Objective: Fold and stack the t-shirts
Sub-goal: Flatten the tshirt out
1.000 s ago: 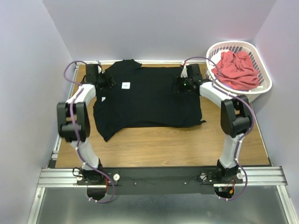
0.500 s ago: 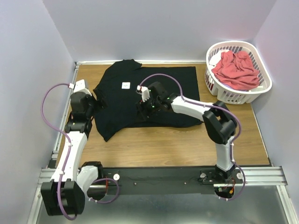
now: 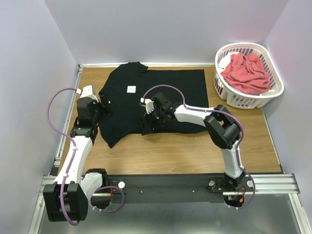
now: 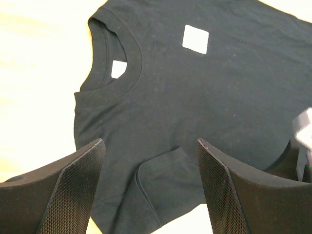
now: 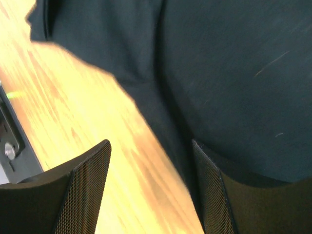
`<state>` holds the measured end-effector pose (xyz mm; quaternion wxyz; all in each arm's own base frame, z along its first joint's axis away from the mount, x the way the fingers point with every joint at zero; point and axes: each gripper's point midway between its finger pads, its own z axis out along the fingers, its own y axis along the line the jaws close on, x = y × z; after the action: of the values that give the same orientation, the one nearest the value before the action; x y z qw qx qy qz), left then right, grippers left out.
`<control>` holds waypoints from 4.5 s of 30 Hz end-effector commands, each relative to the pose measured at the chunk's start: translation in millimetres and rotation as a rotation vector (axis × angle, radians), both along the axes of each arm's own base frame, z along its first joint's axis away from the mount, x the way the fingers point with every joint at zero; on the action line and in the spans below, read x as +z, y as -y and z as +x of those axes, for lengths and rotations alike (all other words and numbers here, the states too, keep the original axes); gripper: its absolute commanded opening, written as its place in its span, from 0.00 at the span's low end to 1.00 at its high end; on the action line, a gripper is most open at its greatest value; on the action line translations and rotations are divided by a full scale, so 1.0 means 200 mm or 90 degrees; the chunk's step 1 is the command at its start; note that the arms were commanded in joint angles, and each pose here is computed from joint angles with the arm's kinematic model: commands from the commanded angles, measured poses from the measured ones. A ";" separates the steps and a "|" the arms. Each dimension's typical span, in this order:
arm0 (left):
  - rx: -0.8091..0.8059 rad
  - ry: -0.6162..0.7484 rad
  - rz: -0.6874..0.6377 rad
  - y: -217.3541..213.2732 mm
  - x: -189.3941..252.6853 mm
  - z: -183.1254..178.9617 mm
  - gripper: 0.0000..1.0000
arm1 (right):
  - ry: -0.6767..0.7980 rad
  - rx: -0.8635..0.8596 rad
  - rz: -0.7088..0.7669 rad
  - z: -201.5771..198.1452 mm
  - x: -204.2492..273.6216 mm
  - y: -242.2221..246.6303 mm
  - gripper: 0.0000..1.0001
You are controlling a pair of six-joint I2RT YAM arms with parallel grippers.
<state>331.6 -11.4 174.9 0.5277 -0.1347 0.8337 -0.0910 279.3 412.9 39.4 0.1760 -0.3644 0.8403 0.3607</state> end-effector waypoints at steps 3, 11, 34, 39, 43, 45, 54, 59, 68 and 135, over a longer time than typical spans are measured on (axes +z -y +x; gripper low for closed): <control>-0.011 0.029 0.007 0.01 0.07 0.03 0.83 | -0.033 0.035 0.001 -0.26 0.08 0.05 0.73; -0.028 0.016 0.001 0.04 0.03 0.03 0.83 | -0.017 -0.001 -0.059 -0.37 0.01 0.22 0.73; -0.221 -0.212 0.028 0.53 -0.45 -0.11 0.72 | 0.122 -0.145 -0.062 -0.26 0.23 0.42 0.72; -0.239 -0.273 0.044 0.60 -0.54 -0.09 0.71 | 0.159 -0.208 -0.097 -0.25 0.22 0.57 0.72; -0.233 -0.306 0.068 0.61 -0.58 -0.07 0.69 | 0.160 -0.225 -0.092 -0.29 0.23 0.63 0.72; -0.237 -0.319 0.071 0.63 -0.60 -0.07 0.67 | 0.168 -0.236 -0.082 -0.30 0.26 0.66 0.72; -0.208 -0.391 0.128 0.61 -0.72 -0.13 0.54 | 0.190 -0.262 -0.077 -0.33 0.28 0.76 0.72; -0.208 -0.405 0.145 0.64 -0.75 -0.14 0.51 | 0.190 -0.264 -0.087 -0.34 0.25 0.79 0.72; -0.196 -0.409 0.159 0.65 -0.75 -0.15 0.26 | 0.196 -0.268 -0.094 -0.35 0.23 0.82 0.72; -0.110 -0.355 0.059 0.32 -0.70 0.16 0.38 | -0.005 0.126 0.084 -0.53 0.13 0.00 0.48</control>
<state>343.2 -80.1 43.0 0.2689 -0.0803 0.9577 -0.0637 182.5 399.5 70.0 0.1719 -0.4078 0.7926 0.4195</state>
